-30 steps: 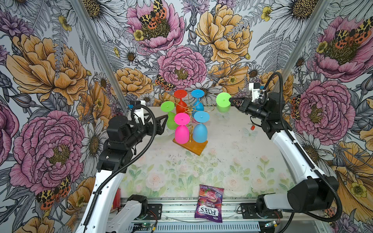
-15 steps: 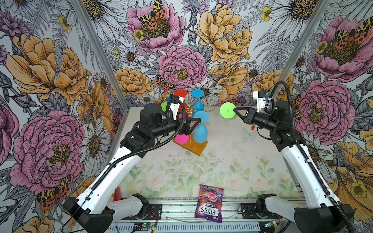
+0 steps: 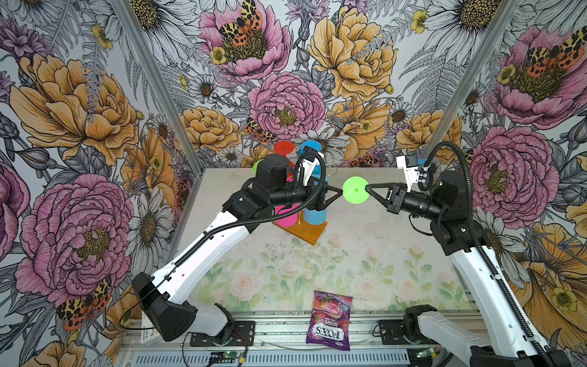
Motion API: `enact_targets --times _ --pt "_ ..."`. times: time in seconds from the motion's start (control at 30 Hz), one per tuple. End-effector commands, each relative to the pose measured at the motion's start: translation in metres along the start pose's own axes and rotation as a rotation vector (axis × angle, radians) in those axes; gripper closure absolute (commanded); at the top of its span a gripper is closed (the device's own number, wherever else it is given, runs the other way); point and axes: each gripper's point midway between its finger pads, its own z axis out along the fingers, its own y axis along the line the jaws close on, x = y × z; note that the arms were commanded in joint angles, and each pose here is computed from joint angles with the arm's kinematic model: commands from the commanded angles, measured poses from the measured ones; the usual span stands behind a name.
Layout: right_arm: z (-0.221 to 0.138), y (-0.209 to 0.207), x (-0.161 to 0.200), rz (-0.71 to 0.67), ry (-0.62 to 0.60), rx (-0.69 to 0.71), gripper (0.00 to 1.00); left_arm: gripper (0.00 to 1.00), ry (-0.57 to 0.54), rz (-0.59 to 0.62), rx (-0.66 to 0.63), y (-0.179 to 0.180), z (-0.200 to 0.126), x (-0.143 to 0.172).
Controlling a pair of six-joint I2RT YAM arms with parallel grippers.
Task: Take the wine glass off the wine glass rack
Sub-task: Pick up the wine glass from the wine glass rack.
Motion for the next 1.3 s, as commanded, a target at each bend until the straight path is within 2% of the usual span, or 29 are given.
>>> enact_targets --times 0.0,0.33,0.67,1.13,1.2,1.27 --pt "-0.002 0.012 0.004 -0.039 0.013 -0.048 1.00 0.27 0.018 -0.014 0.065 -0.013 0.007 -0.002" --pt "-0.002 0.017 0.008 -0.056 0.020 -0.064 1.00 0.41 0.067 -0.032 0.172 -0.033 0.026 0.000" --pt "-0.003 0.014 0.007 -0.065 0.011 -0.049 1.00 0.71 0.100 -0.065 0.234 -0.042 0.030 0.005" --pt "-0.003 0.009 0.005 -0.049 0.006 -0.034 1.00 0.98 0.102 -0.071 0.290 -0.050 0.031 0.005" --pt "-0.005 0.008 0.004 -0.044 -0.001 -0.025 0.93 1.00 0.105 -0.072 0.294 -0.050 0.032 0.005" --pt "-0.006 0.004 0.000 -0.035 -0.014 -0.008 0.78 1.00 0.106 -0.072 0.298 -0.050 0.031 0.006"
